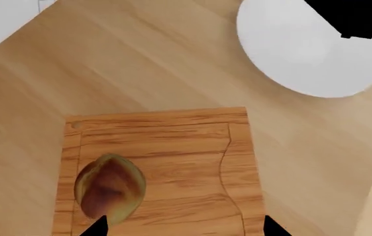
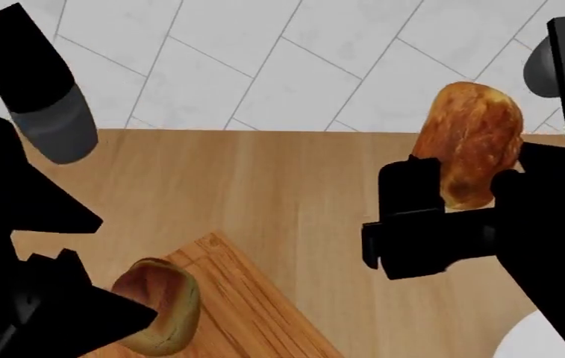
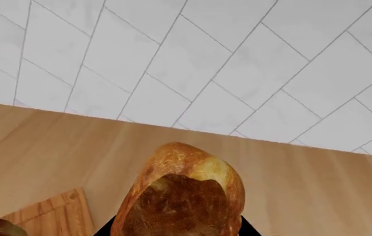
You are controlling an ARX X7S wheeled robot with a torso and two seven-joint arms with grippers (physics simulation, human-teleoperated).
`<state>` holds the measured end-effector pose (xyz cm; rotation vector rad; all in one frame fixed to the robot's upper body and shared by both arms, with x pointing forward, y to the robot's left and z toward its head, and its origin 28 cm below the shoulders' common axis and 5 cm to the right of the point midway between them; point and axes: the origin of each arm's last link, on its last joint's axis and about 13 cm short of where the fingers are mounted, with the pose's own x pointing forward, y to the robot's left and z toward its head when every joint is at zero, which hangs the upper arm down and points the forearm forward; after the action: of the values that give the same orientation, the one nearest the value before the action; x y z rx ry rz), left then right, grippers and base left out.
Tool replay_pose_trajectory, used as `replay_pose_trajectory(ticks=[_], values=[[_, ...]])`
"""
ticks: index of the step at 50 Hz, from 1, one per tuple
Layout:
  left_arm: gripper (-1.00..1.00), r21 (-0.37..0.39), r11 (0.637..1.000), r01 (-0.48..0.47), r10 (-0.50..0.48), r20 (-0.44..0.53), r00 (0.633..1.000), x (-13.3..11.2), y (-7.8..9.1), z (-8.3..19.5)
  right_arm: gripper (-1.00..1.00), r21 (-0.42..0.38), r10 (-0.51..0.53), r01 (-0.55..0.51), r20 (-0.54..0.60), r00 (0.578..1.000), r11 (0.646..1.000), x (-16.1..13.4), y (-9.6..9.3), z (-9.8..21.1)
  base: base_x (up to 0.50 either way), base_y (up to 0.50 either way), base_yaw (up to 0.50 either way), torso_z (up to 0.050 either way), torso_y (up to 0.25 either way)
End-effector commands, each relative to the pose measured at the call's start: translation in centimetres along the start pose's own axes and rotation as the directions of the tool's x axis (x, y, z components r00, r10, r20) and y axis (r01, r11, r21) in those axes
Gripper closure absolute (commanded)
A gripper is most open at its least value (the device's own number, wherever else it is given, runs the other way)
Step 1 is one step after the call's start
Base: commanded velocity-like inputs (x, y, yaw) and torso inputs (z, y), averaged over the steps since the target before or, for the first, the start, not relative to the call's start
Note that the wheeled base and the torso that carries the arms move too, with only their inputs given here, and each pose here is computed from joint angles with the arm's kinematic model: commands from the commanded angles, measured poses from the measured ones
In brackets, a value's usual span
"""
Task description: Place all breads on the cutting board.
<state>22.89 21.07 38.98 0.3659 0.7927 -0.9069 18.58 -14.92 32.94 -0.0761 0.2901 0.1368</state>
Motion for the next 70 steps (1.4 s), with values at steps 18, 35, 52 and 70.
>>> replay_pose_trajectory(ticks=[18, 35, 52, 70], values=[[-1.00, -0.105, 0.993, -0.048, 0.070, 0.215, 0.974, -6.2, -1.0, -4.7, 1.00, -0.211, 0.256, -0.313, -0.259, 0.931, 0.926, 0.0, 3.2, 2.2, 0.00, 0.00, 0.00, 0.000, 0.000], [-1.00, -0.120, 0.990, -0.077, 0.106, 0.255, 0.961, -7.1, -1.3, -5.2, 1.00, -0.172, 0.390, -0.477, -0.376, 0.841, 0.862, 0.6, 4.7, -0.2, 0.00, 0.00, 0.00, 0.000, 0.000], [-1.00, -0.142, 0.985, -0.094, 0.131, 0.279, 0.951, -6.9, -1.2, -5.5, 1.00, -0.160, 0.414, -0.531, -0.457, 0.787, 0.832, 2.9, 6.5, -2.6, 0.00, 0.00, 0.00, 0.000, 0.000], [-1.00, -0.101, 0.992, -0.079, 0.103, 0.272, 0.957, -6.2, -1.5, -5.3, 1.00, -0.171, 0.366, -0.508, -0.508, 0.780, 0.844, 4.5, 6.7, -4.6, 0.00, 0.00, 0.00, 0.000, 0.000]])
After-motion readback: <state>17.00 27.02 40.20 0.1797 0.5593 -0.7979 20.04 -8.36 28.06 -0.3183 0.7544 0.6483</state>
